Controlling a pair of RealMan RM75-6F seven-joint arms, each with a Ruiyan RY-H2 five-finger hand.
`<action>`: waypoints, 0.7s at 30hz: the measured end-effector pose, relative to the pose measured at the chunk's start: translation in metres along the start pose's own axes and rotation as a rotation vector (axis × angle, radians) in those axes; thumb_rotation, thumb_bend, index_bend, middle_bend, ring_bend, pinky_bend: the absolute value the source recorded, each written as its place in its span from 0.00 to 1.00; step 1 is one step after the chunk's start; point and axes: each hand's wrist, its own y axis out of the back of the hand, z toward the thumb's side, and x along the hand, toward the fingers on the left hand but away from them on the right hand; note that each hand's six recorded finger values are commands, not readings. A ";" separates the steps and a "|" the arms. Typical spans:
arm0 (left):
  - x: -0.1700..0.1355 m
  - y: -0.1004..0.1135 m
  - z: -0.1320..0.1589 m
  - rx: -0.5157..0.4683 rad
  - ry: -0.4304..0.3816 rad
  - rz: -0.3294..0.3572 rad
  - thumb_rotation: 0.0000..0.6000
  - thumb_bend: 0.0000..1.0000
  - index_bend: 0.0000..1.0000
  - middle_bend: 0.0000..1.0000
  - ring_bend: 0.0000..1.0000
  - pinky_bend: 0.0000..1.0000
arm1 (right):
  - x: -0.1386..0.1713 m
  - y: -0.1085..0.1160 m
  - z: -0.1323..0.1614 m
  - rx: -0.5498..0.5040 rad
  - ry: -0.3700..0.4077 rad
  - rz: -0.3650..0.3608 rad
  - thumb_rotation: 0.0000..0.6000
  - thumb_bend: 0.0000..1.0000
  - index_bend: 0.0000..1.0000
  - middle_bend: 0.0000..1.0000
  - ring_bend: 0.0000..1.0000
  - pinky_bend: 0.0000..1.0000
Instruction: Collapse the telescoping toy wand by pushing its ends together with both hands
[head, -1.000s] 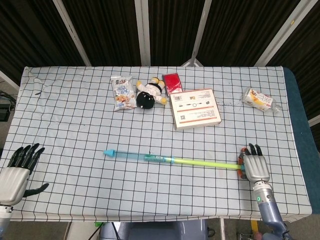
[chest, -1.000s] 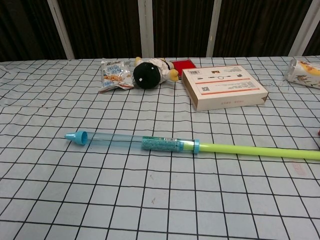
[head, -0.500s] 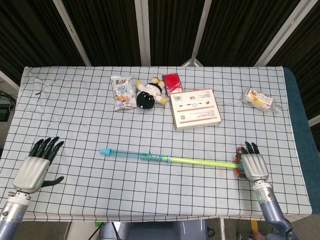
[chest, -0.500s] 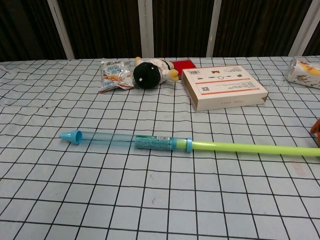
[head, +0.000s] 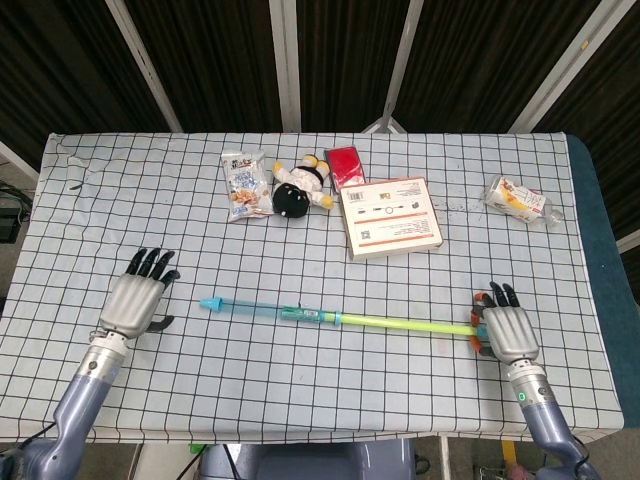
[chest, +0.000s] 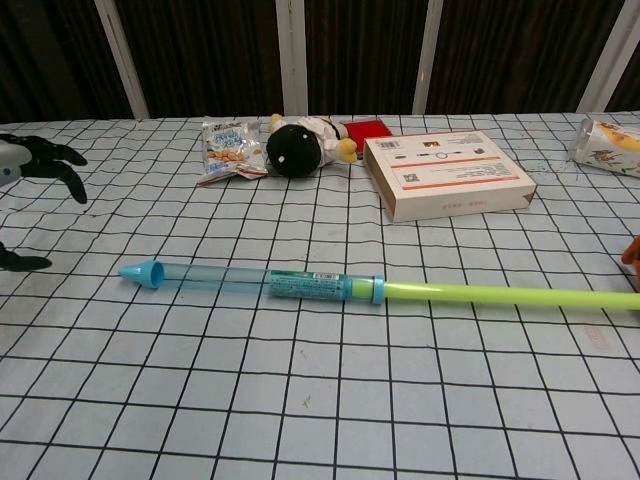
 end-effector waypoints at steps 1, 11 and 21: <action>0.005 -0.003 0.003 -0.003 0.004 -0.012 1.00 0.32 0.32 0.07 0.00 0.00 | 0.000 0.001 0.000 -0.002 0.000 -0.001 1.00 0.43 0.61 0.28 0.01 0.00; 0.043 -0.022 0.060 -0.026 -0.022 -0.100 1.00 0.34 0.34 0.08 0.00 0.00 | 0.000 0.003 -0.001 -0.011 0.000 -0.007 1.00 0.43 0.61 0.28 0.01 0.00; 0.046 -0.027 0.078 -0.023 -0.041 -0.107 1.00 0.38 0.39 0.09 0.00 0.00 | 0.000 0.004 -0.002 -0.018 -0.004 -0.008 1.00 0.43 0.62 0.28 0.01 0.00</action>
